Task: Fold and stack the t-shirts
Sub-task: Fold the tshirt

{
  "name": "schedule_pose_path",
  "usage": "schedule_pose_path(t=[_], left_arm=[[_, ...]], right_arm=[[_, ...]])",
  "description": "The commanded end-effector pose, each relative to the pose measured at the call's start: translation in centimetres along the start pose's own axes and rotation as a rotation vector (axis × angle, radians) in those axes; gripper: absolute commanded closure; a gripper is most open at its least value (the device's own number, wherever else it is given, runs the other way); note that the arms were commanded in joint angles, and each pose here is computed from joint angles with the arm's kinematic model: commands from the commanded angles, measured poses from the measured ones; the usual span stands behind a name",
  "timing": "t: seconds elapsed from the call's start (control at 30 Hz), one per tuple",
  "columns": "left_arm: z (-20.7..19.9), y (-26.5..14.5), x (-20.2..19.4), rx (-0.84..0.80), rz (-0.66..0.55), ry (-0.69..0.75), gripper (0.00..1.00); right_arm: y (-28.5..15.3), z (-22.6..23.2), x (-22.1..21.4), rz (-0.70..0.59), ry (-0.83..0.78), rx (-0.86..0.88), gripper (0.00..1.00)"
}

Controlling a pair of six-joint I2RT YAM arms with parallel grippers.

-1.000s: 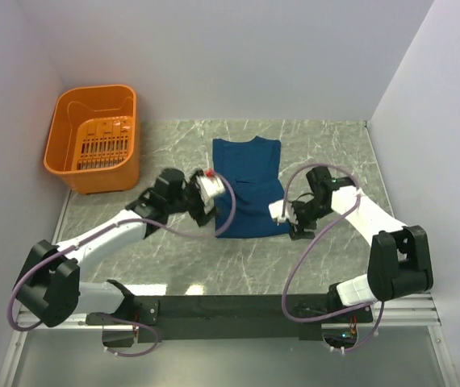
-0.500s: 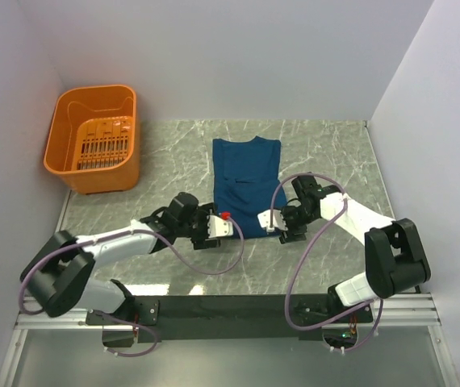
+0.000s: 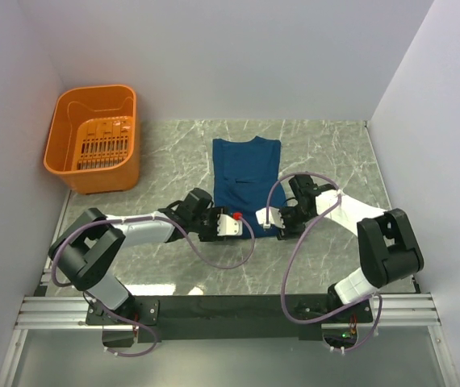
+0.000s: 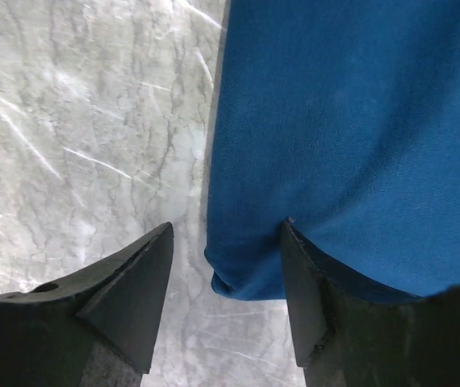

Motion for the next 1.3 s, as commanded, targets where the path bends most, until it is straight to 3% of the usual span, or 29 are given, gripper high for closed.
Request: schedule_pose_path(t=[0.0,0.3,0.7,0.97,1.17,1.27], left_arm=[[0.0,0.3,0.0,-0.004,0.006,0.05,0.42],[0.9,-1.7,2.1,0.025,-0.038,0.082,0.3],[-1.1,-2.5,2.5,-0.036,-0.079,0.095,0.28],[-2.0,-0.5,0.8,-0.096,0.0,0.093,0.29],[-1.4,1.0,-0.1,-0.077,0.055,0.078,0.36],[-1.1,1.1,-0.3,-0.06,0.072,0.071,0.56]], right_arm=[[-0.5,-1.7,-0.2,0.028,0.014,-0.046,0.39],[-0.2,-2.1,-0.4,0.043,0.054,-0.063,0.44],[-0.3,-2.5,-0.1,0.038,0.072,-0.064,0.51],[-0.3,-2.6,-0.1,0.038,0.084,-0.066,0.51],[-0.2,-2.6,-0.6,0.057,0.087,-0.069,0.52],[-0.2,-2.5,-0.7,0.062,0.088,-0.072,0.53]])
Point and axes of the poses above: each gripper's point midway between its finger pads, its own y axis out along the fingers, its own z axis along the line the jaws close on, x = y × z, the point moved 2 cm from there along -y, back along the fingers, and after that the axes turned 6 degrees about y, right-handed, at the moved point
